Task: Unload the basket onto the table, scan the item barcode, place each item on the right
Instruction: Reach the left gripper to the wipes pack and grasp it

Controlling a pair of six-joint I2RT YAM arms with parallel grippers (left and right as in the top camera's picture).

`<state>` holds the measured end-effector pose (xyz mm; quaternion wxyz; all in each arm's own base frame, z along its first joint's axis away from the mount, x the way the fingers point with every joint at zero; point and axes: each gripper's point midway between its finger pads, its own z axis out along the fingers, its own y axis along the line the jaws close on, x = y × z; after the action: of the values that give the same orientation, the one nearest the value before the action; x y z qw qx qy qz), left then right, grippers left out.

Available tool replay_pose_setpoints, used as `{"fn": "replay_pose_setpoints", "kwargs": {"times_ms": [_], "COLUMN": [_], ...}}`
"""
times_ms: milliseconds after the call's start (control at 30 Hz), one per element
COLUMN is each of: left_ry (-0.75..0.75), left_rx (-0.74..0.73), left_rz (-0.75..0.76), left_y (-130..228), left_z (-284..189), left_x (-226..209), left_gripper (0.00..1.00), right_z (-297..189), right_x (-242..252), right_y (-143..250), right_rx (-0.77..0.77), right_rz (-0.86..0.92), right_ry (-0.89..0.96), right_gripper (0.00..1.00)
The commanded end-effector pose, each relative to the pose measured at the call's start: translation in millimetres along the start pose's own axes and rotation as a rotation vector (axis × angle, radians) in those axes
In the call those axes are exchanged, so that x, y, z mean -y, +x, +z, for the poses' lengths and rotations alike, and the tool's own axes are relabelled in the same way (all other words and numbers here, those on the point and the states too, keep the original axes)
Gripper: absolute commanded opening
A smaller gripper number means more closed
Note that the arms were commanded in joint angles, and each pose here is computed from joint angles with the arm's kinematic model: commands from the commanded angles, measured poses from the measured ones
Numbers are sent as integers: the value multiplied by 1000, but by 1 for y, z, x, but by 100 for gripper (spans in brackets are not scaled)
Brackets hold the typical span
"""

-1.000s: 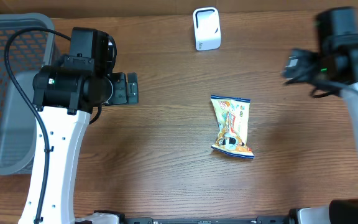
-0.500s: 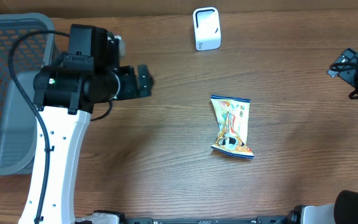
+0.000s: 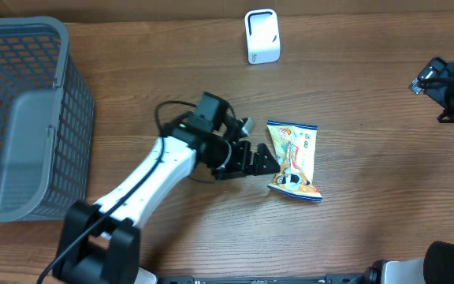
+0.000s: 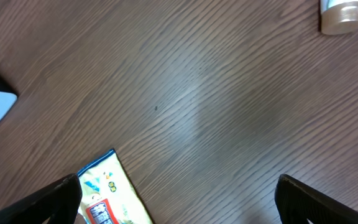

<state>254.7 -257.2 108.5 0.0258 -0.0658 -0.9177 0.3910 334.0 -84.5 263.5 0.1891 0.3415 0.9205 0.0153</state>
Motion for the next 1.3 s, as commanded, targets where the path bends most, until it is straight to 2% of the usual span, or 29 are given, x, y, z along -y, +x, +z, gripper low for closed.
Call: {"fn": "replay_pose_setpoints", "kwargs": {"times_ms": [0,200,367,467,567,633,733,933,1033,1133,1267], "left_ry": [29,25,29,-23,-59,-64,-63,-18,-50,-197,-519], "left_rx": [-81,-131,-103,-61,-28,-24,-26,-47,-28,39,192], "left_rz": [-186,-262,-258,-305,-337,-344,-344,-287,-248,-205,-169], "left_y": [11,11,3,-3,-7,-7,-7,-8,-14,-23,-37], "left_z": [33,85,98,101,102,102,102,98,86,61,-7], "left_x": [-2,-6,-6,-15,-20,-21,-21,-10,-5,-7,-17], "left_gripper": [100,100,100,98,69,40,4,4,4,4,4], "right_z": [-2,-2,-2,-2,-2,-2,-2,-2,-2,-2,-1], "right_x": [-2,-2,-2,-2,-2,-2,-2,-2,-2,-2,-2], "right_y": [0,0,0,0,0,0,0,0,1,0,0], "right_rx": [3,3,3,3,3,2,1,0,0,0,0], "right_rz": [9,9,9,9,9,8,8,8,8,9,9], "right_ry": [-15,-15,-15,-15,-15,-14,-14,-14,-14,-14,-14], "right_gripper": [100,100,100,100,100,100,100,100,100,100,100]}}
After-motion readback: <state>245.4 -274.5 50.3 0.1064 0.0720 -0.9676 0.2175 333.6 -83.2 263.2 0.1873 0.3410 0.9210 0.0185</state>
